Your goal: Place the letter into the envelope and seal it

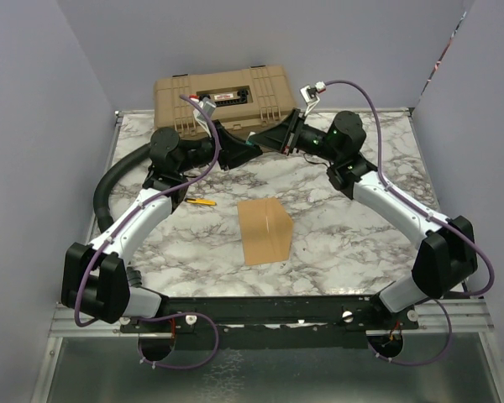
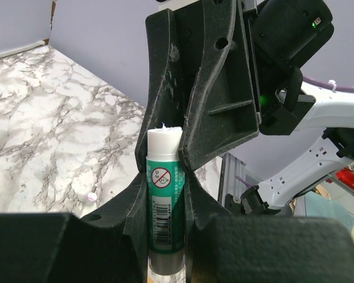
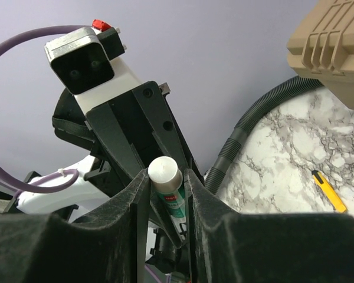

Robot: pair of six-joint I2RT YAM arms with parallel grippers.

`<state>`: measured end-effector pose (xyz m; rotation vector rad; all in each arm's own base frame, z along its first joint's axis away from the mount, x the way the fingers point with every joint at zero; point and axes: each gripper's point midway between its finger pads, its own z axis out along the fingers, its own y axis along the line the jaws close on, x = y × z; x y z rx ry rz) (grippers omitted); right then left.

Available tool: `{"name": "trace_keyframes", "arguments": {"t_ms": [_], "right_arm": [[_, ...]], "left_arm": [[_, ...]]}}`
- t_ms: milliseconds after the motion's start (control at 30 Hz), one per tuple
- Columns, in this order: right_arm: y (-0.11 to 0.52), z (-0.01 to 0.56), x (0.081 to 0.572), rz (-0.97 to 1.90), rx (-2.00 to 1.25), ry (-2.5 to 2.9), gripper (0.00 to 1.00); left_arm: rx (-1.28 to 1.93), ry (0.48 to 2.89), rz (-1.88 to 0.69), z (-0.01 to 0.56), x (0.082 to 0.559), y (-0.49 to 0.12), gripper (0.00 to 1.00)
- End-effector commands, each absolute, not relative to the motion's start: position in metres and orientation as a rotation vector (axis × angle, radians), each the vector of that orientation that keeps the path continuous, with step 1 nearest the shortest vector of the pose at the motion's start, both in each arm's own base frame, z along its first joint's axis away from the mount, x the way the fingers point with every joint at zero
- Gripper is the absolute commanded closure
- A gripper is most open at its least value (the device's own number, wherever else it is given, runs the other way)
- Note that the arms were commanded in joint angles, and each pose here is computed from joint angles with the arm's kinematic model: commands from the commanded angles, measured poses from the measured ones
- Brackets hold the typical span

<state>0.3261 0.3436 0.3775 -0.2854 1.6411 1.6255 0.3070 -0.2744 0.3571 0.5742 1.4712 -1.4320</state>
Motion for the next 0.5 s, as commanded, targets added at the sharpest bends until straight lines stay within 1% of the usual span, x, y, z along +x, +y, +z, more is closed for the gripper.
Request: {"name": "trace_keyframes", "arguments": {"t_ms": [0, 33, 67, 100, 167, 200, 267, 367, 467], "right_arm": [[0.346, 0.376, 0.327, 1.667, -0.271, 1.601, 0.77], [0.346, 0.376, 0.327, 1.677, -0.276, 1.593, 0.81], [0.346, 0.376, 0.326, 1.679, -0.276, 1.588, 0.87], [0.345, 0.376, 0.326, 1.673, -0.276, 1.585, 0.9], [0.344, 0.375, 0.327, 1.64, -0.292, 1.593, 0.96], [0.343, 0.373, 0.327, 1.599, -0.322, 1.591, 0.98], [0.34, 0.369, 0.328, 1.538, -0.352, 1.605, 0.99], [0.339, 0.362, 0.322, 1.502, -0.416, 1.614, 1.0], [0.34, 0.355, 0.319, 1.487, -0.468, 1.625, 0.99]], "left_arm": [[0.61, 1.438, -1.442, 0.365, 0.298, -0.274, 0.93], [0.606, 1.438, -1.44, 0.366, 0.299, -0.274, 0.9], [0.597, 1.441, -1.432, 0.367, 0.3, -0.273, 0.83], [0.589, 1.447, -1.417, 0.368, 0.303, -0.272, 0.73], [0.586, 1.468, -1.37, 0.37, 0.31, -0.27, 0.58], [0.586, 1.49, -1.333, 0.367, 0.314, -0.268, 0.53], [0.606, 1.552, -1.241, 0.358, 0.323, -0.263, 0.5], [0.65, 1.644, -1.137, 0.34, 0.33, -0.254, 0.5], [0.702, 1.655, -1.157, 0.335, 0.326, -0.256, 0.51]]}}
